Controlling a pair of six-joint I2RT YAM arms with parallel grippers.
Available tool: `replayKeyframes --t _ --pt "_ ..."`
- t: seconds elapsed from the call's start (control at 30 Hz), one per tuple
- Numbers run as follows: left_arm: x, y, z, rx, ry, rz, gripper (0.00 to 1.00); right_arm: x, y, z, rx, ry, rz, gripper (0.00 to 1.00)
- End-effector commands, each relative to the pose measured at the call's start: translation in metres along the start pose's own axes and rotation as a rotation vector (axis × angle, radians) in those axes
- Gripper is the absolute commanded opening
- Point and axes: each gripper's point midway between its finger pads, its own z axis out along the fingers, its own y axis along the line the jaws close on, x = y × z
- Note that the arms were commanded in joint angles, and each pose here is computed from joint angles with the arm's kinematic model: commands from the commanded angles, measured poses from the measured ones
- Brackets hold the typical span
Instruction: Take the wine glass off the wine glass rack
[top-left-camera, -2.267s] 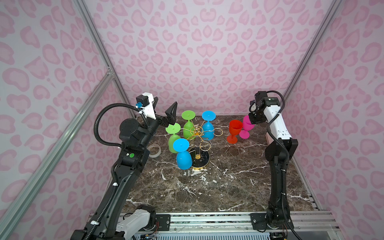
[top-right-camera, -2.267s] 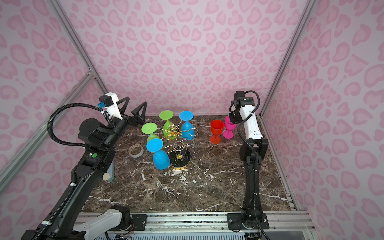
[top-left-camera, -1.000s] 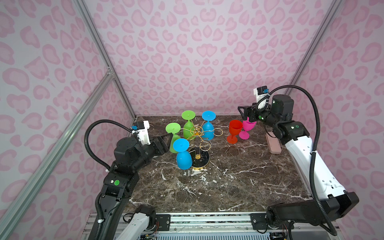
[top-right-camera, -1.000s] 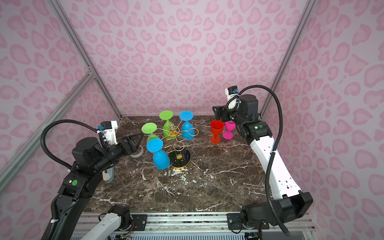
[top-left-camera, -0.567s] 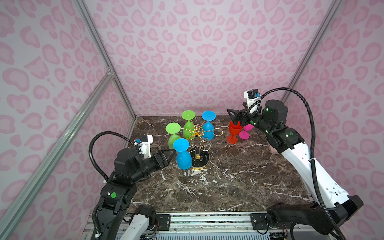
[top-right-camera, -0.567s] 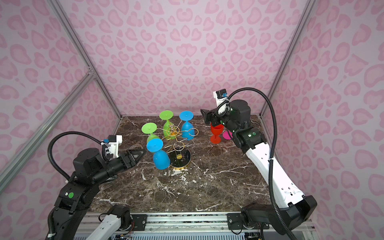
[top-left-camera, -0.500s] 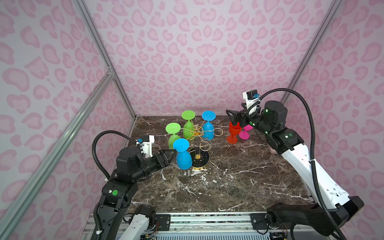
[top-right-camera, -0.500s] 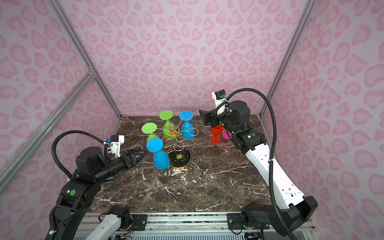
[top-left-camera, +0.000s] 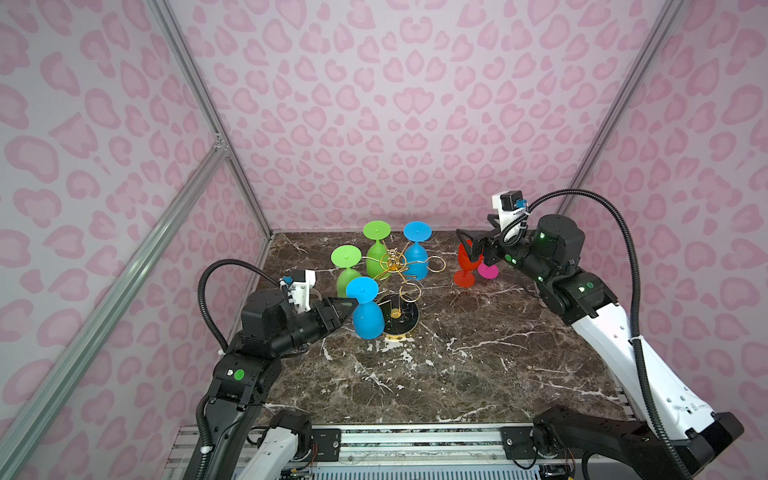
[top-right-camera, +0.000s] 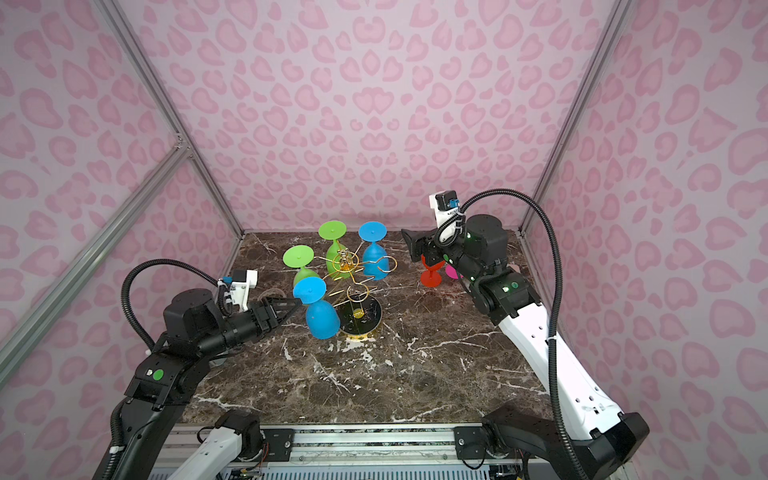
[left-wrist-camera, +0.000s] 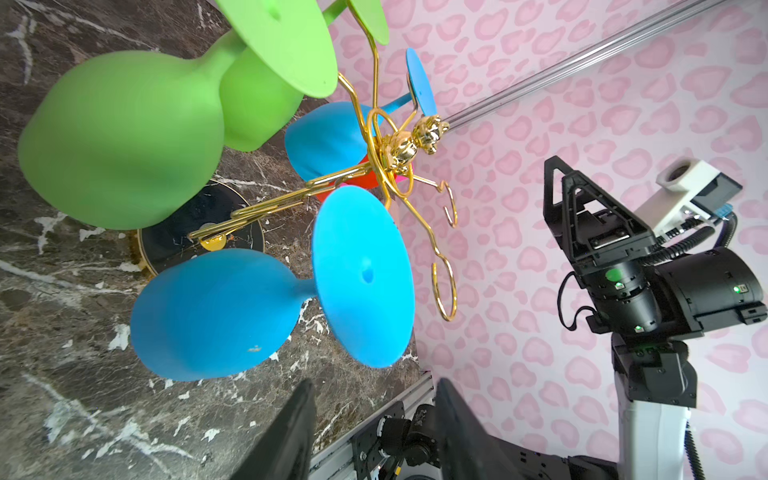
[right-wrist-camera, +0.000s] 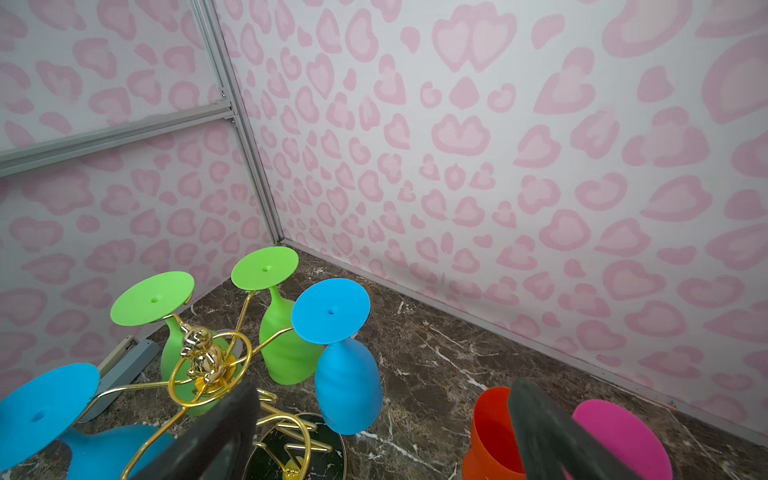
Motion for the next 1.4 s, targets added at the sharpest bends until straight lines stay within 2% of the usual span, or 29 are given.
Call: replayKeyframes --t 0.0,0.47,0.53,0.77,1.37 --pt "-0.008 -0.012 0.002 0.05 -0.02 0.008 0.47 -0.005 0.002 -0.001 -0.006 -0.026 0.0 0.95" --pt "-0.011 0.002 0.012 0.033 -0.042 -0.035 0.37 -0.01 0.006 -0.006 -0.029 -0.046 0.009 0.96" --pt "-0.013 0.002 0.012 0.034 -0.05 -0.037 0.32 -0.011 0.006 -0.006 -0.028 -0.045 0.01 0.96" --pt "-0.016 0.001 0.015 0.056 -0.062 -0.054 0.27 -0.013 0.006 -0.008 -0.025 -0.046 0.003 0.96" --pt "-0.02 0.004 0.017 0.045 -0.082 -0.067 0.17 -0.011 0.007 -0.007 -0.033 -0.045 0.009 0.96"
